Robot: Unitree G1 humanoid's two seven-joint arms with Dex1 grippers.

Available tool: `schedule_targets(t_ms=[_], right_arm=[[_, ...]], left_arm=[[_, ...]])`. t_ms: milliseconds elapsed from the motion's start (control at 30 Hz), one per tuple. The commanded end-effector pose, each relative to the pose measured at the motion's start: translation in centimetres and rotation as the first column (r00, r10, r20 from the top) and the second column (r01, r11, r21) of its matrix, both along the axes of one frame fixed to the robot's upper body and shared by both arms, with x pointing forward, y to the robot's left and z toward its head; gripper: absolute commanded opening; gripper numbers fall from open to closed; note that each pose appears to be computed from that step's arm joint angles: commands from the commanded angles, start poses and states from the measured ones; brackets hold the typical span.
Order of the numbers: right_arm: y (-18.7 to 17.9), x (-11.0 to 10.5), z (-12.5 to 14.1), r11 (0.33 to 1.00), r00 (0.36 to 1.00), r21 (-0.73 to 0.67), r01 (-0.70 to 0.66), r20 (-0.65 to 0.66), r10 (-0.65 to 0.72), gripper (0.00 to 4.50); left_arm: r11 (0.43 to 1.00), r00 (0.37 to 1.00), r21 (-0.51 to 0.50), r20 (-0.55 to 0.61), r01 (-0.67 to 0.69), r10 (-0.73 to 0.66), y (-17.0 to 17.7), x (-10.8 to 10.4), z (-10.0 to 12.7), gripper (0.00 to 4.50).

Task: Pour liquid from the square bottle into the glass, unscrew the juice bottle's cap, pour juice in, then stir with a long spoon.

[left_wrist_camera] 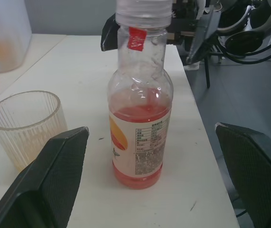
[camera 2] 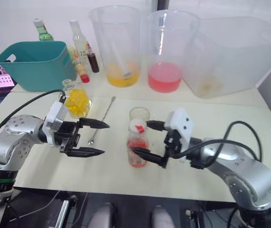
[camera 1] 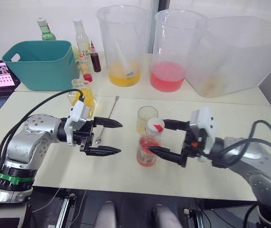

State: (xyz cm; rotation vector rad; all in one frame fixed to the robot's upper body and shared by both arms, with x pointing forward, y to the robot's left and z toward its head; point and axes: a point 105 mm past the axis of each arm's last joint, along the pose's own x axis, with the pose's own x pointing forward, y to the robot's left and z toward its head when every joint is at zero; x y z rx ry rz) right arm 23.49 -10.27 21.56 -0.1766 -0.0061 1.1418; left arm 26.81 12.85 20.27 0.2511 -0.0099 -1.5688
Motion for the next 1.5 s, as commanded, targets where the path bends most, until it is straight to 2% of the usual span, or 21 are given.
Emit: schedule_targets(t_ms=[33,267,400,500,567,633,900,933,967,1200,1233,1500], right_arm=[[-0.9,-1.6,1.4,1.0,0.998,-0.001,-0.031,0.053,0.031,4.45],[-3.3,-4.1,0.7,0.996,0.997,-0.038,0.082,-0.001,-0.082,4.45],[-3.8,-4.8,0.6,0.986,0.987,-0.054,0.159,0.024,-0.158,4.45],[-3.8,-5.0,0.4,0.98,0.982,-0.058,0.189,0.028,-0.187,4.45],[-3.8,-5.2,0.4,0.976,0.978,-0.058,0.21,0.032,-0.208,4.45],[-3.8,-5.3,0.3,0.97,0.972,-0.065,0.236,0.038,-0.234,4.45],[-3.4,-5.1,0.6,0.966,0.967,-0.058,0.25,0.053,-0.247,4.45],[-3.3,-5.1,0.7,0.967,0.968,-0.057,0.248,0.056,-0.245,4.5],[-3.2,-5.1,0.8,0.969,0.969,-0.054,0.243,0.058,-0.24,4.5],[-1.3,-4.9,2.7,0.99,0.987,0.003,0.141,0.077,-0.141,4.5],[-1.1,-4.9,2.9,0.991,0.988,0.006,0.136,0.08,-0.136,4.5],[1.7,-2.1,3.9,0.996,0.991,0.029,0.088,0.102,-0.091,4.5]], left_arm=[[0.999,0.998,-0.017,0.039,0.05,-0.05,-1.0,0.1,1.1,4.5],[0.986,0.989,-0.081,0.044,0.145,-0.141,-3.9,0.6,1.9,4.5],[0.973,0.979,-0.103,0.04,0.205,-0.202,-6.4,0.5,1.8,4.5],[0.97,0.975,-0.102,0.027,0.22,-0.219,-7.7,0.4,1.6,4.5],[0.978,0.982,-0.096,-0.008,0.185,-0.187,-8.8,1.0,1.6,4.5],[0.975,0.978,-0.08,-0.011,0.208,-0.209,-9.4,0.5,1.5,4.5],[0.972,0.974,-0.072,-0.003,0.224,-0.225,-10.1,0.0,1.3,4.5],[0.972,0.975,-0.068,0.0,0.223,-0.224,-10.1,0.0,1.3,3.96],[0.973,0.975,-0.065,0.0,0.223,-0.223,-10.1,0.0,1.2,3.75],[0.977,0.977,-0.016,0.021,0.212,-0.212,-9.4,0.1,0.3,1.49],[0.977,0.977,-0.011,0.024,0.211,-0.211,-9.3,0.2,0.2,1.39],[0.982,0.98,-0.01,0.056,0.191,-0.19,-8.5,0.1,-0.7,1.38]])
